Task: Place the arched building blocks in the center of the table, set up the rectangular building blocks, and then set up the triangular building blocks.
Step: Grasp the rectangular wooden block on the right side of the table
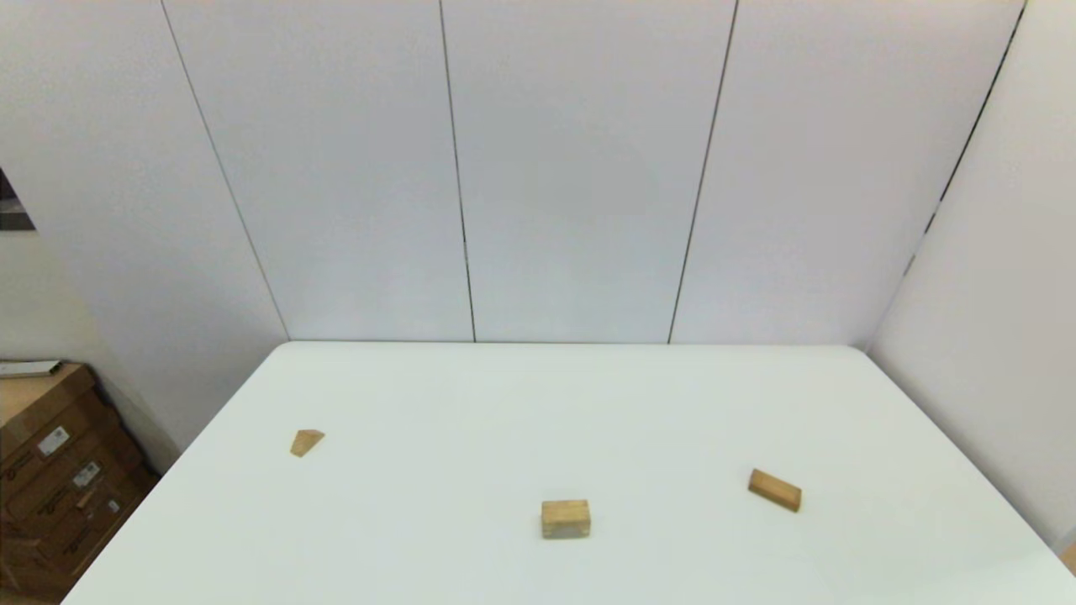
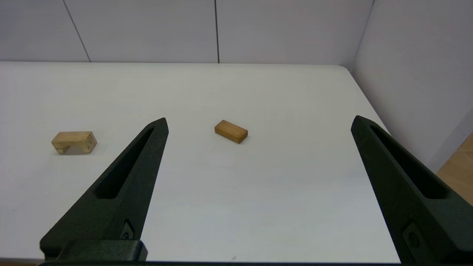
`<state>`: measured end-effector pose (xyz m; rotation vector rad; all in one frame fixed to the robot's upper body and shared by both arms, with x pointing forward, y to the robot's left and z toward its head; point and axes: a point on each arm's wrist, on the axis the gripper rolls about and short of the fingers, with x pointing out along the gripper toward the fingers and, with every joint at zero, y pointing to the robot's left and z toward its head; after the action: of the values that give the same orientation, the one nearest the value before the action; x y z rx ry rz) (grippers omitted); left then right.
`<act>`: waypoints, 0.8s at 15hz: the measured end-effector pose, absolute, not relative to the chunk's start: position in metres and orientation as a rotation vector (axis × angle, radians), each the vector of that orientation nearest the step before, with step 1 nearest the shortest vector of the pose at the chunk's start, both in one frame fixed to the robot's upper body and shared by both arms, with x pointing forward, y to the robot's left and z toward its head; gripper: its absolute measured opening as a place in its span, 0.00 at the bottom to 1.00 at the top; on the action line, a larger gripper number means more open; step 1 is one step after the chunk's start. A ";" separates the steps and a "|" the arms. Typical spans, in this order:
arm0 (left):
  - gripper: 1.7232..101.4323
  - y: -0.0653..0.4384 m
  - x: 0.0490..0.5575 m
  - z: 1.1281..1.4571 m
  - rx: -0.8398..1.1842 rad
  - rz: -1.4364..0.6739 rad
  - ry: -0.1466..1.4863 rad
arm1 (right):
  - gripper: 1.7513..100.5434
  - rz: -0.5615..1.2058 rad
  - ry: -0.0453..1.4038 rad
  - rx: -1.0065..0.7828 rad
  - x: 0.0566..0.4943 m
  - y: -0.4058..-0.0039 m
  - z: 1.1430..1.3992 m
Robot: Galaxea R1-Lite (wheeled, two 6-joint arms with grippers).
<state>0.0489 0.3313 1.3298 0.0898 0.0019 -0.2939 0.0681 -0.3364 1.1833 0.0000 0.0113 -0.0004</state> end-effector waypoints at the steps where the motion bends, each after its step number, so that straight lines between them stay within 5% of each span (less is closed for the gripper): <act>1: 0.96 0.331 0.042 1.321 0.091 -0.273 -0.016 | 0.97 0.000 0.011 0.000 0.068 -0.336 1.183; 12: 0.96 0.333 0.055 1.202 0.157 -0.028 0.067 | 0.97 0.000 0.011 0.000 0.068 -0.336 1.183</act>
<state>0.0552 0.3332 1.2015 0.1567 0.0674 -0.0284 0.0681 -0.3364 1.1833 0.0004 0.0113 -0.0004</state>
